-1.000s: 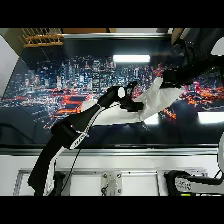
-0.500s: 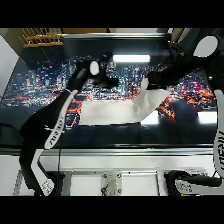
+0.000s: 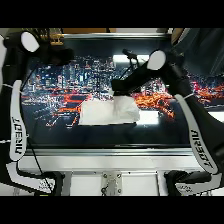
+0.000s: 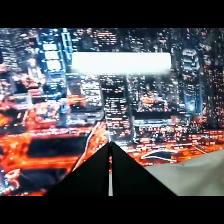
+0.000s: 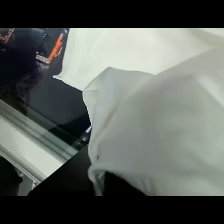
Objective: Fold the clothes and pants, and hang the long-sleeved shirts on hangers.
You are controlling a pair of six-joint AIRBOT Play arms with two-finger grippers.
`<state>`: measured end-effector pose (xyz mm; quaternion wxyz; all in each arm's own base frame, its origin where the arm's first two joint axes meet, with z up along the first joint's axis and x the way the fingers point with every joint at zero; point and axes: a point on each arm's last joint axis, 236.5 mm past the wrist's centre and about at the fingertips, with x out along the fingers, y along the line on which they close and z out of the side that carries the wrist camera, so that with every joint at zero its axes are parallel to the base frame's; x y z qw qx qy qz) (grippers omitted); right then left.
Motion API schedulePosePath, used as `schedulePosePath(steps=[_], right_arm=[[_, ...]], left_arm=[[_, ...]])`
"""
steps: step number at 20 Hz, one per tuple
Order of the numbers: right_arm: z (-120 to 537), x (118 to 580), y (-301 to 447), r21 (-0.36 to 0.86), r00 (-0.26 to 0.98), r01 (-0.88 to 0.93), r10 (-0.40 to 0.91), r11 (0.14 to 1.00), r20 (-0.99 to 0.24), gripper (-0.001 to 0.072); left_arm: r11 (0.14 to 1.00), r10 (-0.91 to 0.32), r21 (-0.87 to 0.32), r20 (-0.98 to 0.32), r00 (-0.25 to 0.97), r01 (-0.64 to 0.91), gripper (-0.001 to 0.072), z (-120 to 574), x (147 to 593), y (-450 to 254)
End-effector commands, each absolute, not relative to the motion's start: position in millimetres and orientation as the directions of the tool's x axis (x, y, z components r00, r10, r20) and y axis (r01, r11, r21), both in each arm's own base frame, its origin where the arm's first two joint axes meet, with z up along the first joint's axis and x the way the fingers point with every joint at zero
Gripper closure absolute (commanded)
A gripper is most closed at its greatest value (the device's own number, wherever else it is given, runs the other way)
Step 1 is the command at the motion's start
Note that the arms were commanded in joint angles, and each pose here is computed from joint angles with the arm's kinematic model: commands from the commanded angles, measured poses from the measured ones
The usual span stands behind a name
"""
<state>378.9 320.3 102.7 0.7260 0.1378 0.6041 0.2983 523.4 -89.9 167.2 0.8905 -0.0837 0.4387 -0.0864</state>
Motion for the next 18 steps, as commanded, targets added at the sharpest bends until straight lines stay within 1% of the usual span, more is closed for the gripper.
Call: schedulePosePath(steps=[1, 3, 4, 5, 6, 7, 8, 9, 10, 12, 14, 15, 16, 17, 18], right_arm=[[72.3, 382.2, 386.6, 0.627, 0.100, -0.225, 0.658, 0.746, -0.747, 0.0697], [51.8, 385.6, 422.9, 0.662, 0.116, -0.215, 0.692, 0.718, -0.712, 0.0692], [42.9, 386.4, 442.9, 0.689, 0.126, -0.206, 0.717, 0.695, -0.686, 0.0676], [38.0, 387.0, 462.3, 0.719, 0.139, -0.203, 0.746, 0.665, -0.651, 0.0509], [37.3, 385.7, 483.1, 0.761, 0.146, -0.195, 0.785, 0.619, -0.602, 0.0256], [42.6, 382.2, 500.1, 0.796, 0.144, -0.213, 0.824, 0.566, -0.548, 0.0178], [58.4, 376.0, 516.2, 0.835, 0.130, -0.253, 0.873, 0.488, -0.471, 0.0180], [76.4, 374.1, 522.5, 0.855, 0.125, -0.294, 0.904, 0.427, -0.409, 0.0181], [98.0, 375.7, 518.0, 0.849, 0.129, -0.356, 0.921, 0.390, -0.369, 0.0181], [117.2, 385.8, 477.1, 0.805, 0.129, -0.441, 0.915, 0.398, -0.381, 0.0181], [107.4, 395.6, 423.4, 0.793, 0.145, -0.417, 0.894, 0.445, -0.425, 0.0181], [91.9, 399.4, 385.8, 0.788, 0.158, -0.368, 0.869, 0.493, -0.470, 0.0181], [71.7, 400.6, 346.5, 0.769, 0.169, -0.321, 0.832, 0.553, -0.528, 0.0194], [33.8, 396.3, 283.0, 0.719, 0.173, -0.224, 0.753, 0.658, -0.635, 0.0204], [5.0, 390.2, 237.5, 0.666, 0.166, -0.157, 0.685, 0.729, -0.710, 0.0202]], left_arm=[[0.978, -0.173, -0.209, -0.765, 0.620, 0.014, 0.0699, 188.7, 509.6, -43.2], [0.978, -0.161, -0.207, -0.761, 0.629, -0.001, 0.0699, 196.6, 504.5, -32.6], [0.978, -0.160, -0.206, -0.758, 0.633, 0.000, 0.0699, 200.3, 502.2, -32.0], [0.979, -0.158, -0.203, -0.754, 0.637, 0.003, 0.0699, 203.5, 500.7, -31.8], [0.979, -0.159, -0.204, -0.751, 0.641, 0.004, 0.0699, 206.1, 499.7, -32.0], [0.979, -0.159, -0.204, -0.748, 0.644, 0.005, 0.0699, 207.6, 499.3, -32.2], [0.979, -0.161, -0.205, -0.747, 0.645, 0.007, 0.0699, 208.0, 499.7, -33.4], [0.979, -0.161, -0.205, -0.747, 0.645, 0.007, 0.0699, 207.9, 499.5, -33.4], [0.979, -0.162, -0.205, -0.747, 0.645, 0.008, 0.0699, 208.3, 499.0, -33.7], [0.978, -0.162, -0.207, -0.743, 0.649, 0.007, 0.0699, 208.9, 493.1, -33.7], [0.977, -0.164, -0.212, -0.748, 0.643, 0.003, 0.0699, 197.3, 479.8, -36.4], [0.977, -0.171, -0.213, -0.761, 0.626, 0.008, 0.0699, 185.9, 468.8, -42.0], [0.977, -0.179, -0.214, -0.775, 0.607, 0.014, 0.0699, 173.0, 457.4, -48.3], [0.976, -0.196, -0.216, -0.794, 0.576, 0.034, 0.0699, 152.7, 439.9, -62.4], [0.975, -0.211, -0.217, -0.802, 0.558, 0.056, 0.0699, 139.6, 427.9, -74.5]])
